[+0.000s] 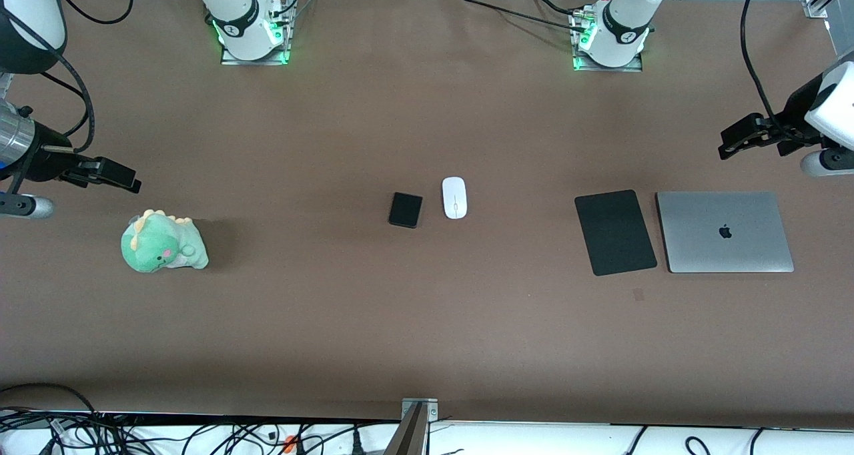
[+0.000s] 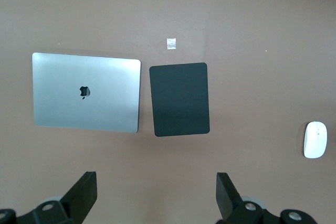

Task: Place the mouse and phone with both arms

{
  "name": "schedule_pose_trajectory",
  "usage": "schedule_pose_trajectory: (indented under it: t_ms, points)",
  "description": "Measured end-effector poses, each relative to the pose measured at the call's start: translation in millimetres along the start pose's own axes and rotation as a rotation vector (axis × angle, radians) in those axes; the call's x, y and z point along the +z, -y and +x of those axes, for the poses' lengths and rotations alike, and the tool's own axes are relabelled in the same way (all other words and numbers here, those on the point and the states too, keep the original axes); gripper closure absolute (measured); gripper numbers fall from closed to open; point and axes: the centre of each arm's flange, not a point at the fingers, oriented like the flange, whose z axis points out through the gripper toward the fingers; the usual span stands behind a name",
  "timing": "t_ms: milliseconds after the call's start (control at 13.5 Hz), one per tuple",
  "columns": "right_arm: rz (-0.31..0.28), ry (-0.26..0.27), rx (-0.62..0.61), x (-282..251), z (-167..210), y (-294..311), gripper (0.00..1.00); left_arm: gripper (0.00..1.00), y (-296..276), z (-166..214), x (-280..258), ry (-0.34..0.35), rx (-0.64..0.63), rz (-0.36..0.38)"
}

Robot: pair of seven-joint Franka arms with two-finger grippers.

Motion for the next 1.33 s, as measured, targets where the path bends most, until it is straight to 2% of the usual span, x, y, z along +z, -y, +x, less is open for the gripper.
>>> schedule_pose_trajectory:
  t_ms: [296, 1330]
  points:
    - [-0.007, 0.022, -0.012, 2.2, -3.2, 6.6, 0.0, 0.0, 11.6, 1.1, -0.4, -0.001, -0.02, -0.001]
    - [-0.012, 0.023, -0.012, 2.0, -3.5, 6.0, 0.0, 0.0, 22.6, -6.1, -11.3, -0.009, -0.038, -0.003]
